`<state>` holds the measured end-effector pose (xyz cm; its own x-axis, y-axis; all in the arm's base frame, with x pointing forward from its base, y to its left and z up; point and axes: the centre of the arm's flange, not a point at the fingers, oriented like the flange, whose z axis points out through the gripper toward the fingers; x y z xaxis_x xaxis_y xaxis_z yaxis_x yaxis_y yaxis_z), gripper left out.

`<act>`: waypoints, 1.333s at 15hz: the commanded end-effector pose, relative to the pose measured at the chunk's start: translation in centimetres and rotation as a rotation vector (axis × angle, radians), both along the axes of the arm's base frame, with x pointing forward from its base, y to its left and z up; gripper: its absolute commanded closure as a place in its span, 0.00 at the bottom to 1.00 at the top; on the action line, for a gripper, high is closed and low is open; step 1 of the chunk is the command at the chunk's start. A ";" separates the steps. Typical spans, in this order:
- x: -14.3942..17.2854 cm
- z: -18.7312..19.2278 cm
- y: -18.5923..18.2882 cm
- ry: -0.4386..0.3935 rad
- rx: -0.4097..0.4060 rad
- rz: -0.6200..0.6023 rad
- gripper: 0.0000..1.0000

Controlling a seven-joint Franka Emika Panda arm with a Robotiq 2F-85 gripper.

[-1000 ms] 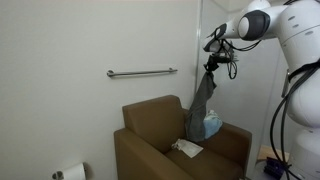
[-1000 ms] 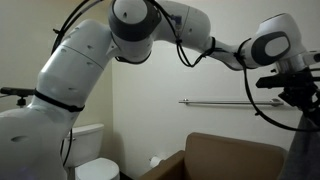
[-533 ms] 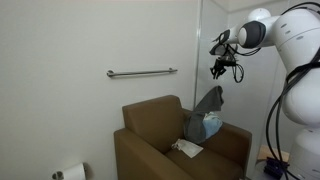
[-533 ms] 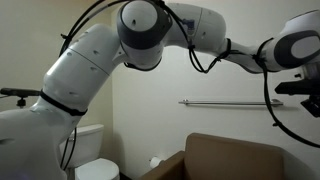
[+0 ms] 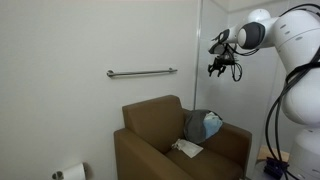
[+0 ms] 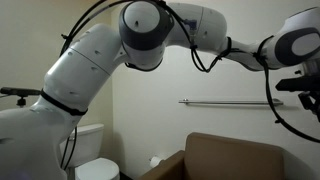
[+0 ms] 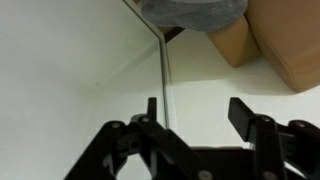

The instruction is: Pick up the towels and put them on the left hand rest of the couch.

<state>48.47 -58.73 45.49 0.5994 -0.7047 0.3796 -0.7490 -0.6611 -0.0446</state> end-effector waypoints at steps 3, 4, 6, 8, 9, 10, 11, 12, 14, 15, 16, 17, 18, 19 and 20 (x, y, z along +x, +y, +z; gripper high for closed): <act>0.3 -0.2 8.3 -0.061 -0.074 0.231 0.00; 0.5 -1.0 10.3 -0.095 -0.094 0.263 0.00; 1.9 -2.4 13.0 -0.163 -0.088 0.318 0.00; 3.2 -4.3 16.2 -0.184 -0.015 0.404 0.00; 3.5 -5.7 17.9 -0.157 0.024 0.449 0.00; 3.7 -7.3 19.7 -0.126 0.069 0.487 0.00; 3.5 -8.8 21.5 -0.098 0.115 0.521 0.00; 3.0 -10.6 23.0 -0.061 0.154 0.551 0.00; 1.3 -14.0 26.1 0.039 0.221 0.606 0.00; 0.1 -15.5 27.5 0.097 0.239 0.620 0.00; -1.2 -17.1 28.8 0.146 0.246 0.621 0.00; -2.2 -18.3 29.7 0.192 0.240 0.619 0.00; -3.1 -19.4 30.3 0.237 0.221 0.613 0.00; -4.0 -20.4 30.8 0.274 0.186 0.601 0.00; -4.7 -21.0 31.1 0.307 0.148 0.593 0.00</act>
<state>47.28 -30.06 25.30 0.9635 -0.2558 0.0787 -0.2444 -0.9608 -0.1307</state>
